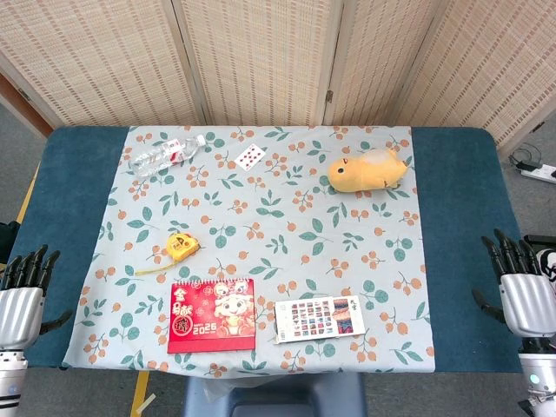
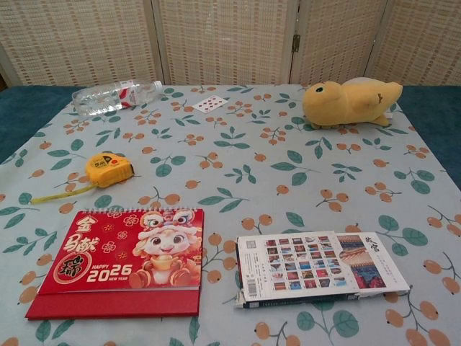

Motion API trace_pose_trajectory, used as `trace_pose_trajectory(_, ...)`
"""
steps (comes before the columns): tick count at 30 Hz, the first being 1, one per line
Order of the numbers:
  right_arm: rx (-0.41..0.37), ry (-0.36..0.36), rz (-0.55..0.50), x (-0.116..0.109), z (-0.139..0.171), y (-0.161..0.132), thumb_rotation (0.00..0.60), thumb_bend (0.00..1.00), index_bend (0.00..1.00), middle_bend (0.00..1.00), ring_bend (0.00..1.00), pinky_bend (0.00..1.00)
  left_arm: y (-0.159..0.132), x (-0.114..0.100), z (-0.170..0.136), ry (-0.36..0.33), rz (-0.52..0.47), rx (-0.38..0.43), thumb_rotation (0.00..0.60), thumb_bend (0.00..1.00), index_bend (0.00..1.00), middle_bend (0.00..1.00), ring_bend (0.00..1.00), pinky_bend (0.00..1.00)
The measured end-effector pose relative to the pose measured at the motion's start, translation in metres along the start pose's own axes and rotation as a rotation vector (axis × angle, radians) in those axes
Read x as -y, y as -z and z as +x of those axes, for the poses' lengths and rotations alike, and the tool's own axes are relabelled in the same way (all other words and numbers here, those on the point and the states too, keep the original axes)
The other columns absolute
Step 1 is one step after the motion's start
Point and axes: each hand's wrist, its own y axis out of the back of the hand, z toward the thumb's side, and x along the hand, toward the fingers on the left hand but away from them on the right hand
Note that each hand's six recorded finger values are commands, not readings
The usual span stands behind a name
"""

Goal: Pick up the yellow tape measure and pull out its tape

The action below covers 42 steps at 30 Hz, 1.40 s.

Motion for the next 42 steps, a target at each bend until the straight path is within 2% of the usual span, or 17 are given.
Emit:
trace_pose_trajectory(13,0.008,0.003,-0.009,-0.002,-0.001,0.003,0.600,0.33,0.00,0.03,0.08,0.00,-0.007,0.001,0.007,0.005,0.004,0.015,0.600,0.17,0.04,0.00,0.04,0.00)
trace_pose_trajectory(22,0.014,0.015,-0.006,-0.006,0.001,0.004,0.600,0.33,0.00,0.03,0.08,0.00,-0.021,-0.001,0.025,0.005,0.000,0.077,0.600,0.17,0.06,0.02,0.06,0.00)
trace_pose_trajectory(30,0.021,0.029,0.000,-0.012,0.000,0.005,0.600,0.33,0.00,0.03,0.09,0.00,-0.050,0.002,0.058,0.019,-0.053,0.171,0.600,0.17,0.08,0.05,0.08,0.00)
trace_pose_trajectory(37,0.023,0.031,0.017,-0.017,0.000,0.003,0.600,0.33,0.00,0.03,0.09,0.00,-0.088,0.014,0.093,0.076,-0.086,0.258,0.600,0.17,0.08,0.06,0.09,0.00)
trace_pose_trajectory(42,0.028,0.022,0.021,-0.016,-0.001,0.003,0.600,0.33,0.00,0.03,0.09,0.00,-0.118,0.030,0.118,0.129,-0.094,0.317,0.600,0.17,0.08,0.06,0.09,0.00)
